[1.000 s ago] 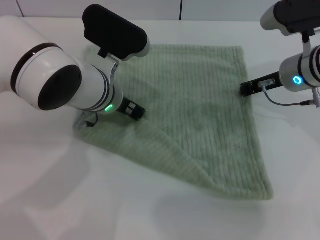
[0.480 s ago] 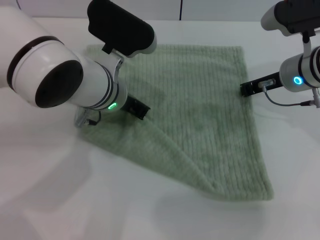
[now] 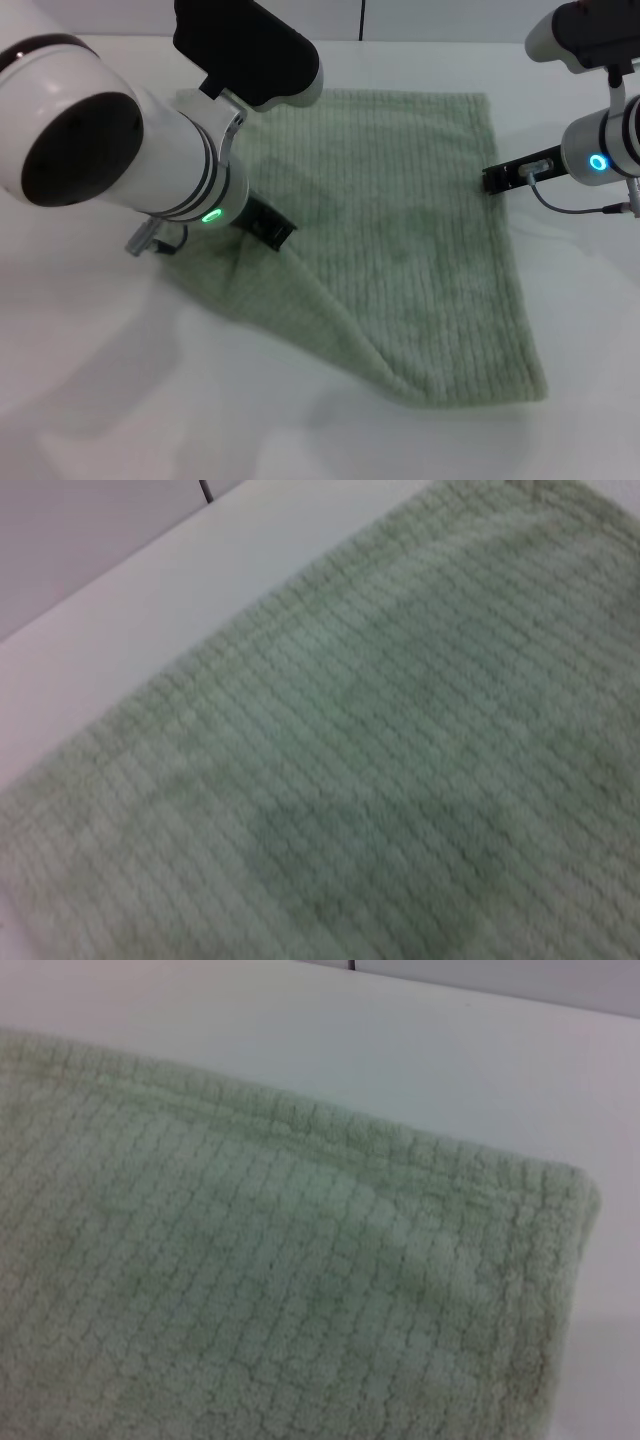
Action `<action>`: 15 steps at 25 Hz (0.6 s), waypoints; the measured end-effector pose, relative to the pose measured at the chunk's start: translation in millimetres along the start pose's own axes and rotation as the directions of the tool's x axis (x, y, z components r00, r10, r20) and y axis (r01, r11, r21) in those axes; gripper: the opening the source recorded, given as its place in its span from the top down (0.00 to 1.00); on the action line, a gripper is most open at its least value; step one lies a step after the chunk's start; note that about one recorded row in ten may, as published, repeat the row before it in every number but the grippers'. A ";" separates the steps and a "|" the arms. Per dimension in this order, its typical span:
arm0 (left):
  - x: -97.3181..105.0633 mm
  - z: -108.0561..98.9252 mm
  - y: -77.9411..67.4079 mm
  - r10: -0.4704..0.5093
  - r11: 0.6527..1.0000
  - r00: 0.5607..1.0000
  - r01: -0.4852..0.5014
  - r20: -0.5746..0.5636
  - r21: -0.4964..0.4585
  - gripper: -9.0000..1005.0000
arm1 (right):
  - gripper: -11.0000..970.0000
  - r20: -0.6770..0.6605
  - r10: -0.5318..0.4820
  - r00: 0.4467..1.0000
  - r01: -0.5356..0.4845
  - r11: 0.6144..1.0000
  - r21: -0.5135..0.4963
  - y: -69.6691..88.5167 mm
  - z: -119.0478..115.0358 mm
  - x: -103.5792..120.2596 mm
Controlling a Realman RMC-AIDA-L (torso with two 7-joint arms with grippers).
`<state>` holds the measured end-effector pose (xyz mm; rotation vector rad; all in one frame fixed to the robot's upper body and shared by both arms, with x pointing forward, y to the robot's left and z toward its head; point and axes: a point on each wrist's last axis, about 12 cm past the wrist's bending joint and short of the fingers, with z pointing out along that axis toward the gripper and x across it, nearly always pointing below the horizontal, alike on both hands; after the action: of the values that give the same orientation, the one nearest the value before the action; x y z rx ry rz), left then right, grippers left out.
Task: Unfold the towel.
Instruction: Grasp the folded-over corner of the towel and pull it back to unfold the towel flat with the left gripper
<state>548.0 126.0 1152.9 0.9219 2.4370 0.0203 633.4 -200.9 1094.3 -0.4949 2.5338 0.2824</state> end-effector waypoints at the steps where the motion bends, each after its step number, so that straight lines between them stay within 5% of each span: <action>1: 0.9 -3.7 -0.1 0.004 1.000 1.000 -0.004 -0.015 0.000 0.91 | 0.99 0.000 0.001 1.000 -0.001 1.000 0.000 -0.3 0.0 0.3; 15: 8.5 -12.1 0.0 0.036 0.999 0.993 -0.036 -0.114 -0.002 0.91 | 0.99 -0.002 0.007 1.000 -0.007 1.000 0.002 -1.5 0.5 1.8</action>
<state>536.8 133.3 1159.3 0.9877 2.5235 0.0932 632.8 -202.7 1092.7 -0.4863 2.5378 0.2816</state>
